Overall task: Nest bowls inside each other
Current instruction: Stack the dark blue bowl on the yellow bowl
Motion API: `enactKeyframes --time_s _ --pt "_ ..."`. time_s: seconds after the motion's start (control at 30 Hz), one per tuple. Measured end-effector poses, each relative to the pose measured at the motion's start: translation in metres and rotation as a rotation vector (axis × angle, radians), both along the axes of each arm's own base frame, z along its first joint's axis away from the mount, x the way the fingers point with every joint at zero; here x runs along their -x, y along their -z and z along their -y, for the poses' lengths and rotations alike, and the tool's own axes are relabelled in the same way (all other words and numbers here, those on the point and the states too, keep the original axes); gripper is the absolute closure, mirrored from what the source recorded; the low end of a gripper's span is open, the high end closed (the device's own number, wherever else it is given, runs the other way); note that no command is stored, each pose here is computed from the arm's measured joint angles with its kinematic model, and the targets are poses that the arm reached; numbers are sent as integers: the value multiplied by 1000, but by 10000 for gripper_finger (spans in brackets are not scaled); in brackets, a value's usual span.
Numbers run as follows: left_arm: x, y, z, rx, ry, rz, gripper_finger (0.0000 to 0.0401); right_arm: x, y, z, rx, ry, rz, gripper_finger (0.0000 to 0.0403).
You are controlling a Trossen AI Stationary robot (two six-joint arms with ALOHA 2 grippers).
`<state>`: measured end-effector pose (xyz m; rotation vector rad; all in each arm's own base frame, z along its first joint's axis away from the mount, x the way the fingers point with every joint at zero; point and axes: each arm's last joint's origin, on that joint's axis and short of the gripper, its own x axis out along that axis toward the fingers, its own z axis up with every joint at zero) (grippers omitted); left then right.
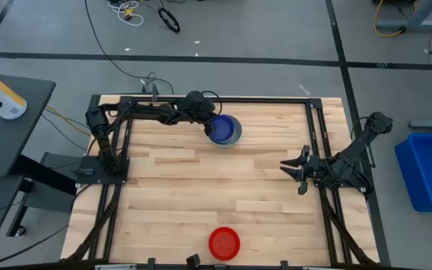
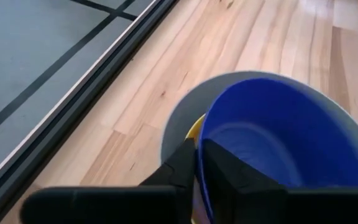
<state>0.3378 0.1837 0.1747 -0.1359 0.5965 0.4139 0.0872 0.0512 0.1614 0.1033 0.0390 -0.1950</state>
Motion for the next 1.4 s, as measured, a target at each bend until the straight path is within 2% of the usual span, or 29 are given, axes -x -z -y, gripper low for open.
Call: enactKeyframes --time_s 0.33,0.57,0.83,1.13,1.27,1.4 --pt "-1 -2 -1 -14 2 19 261 0 0 0 -1 0 1 294" --pt "-3 -9 -7 -88 -70 81 199 0 0 0 -1 0 1 294" --pt "3 -3 -13 -42 -121 45 211 0 0 0 -1 0 1 294" --pt "-1 25 -17 -33 -205 -26 209 0 0 0 -2 1 2 294" --pt "1 17 -18 -90 -255 -26 207 0 -1 0 -6 2 7 294" --pt "3 -6 -19 -153 -288 46 207 0 -1 0 -6 8 7 294"
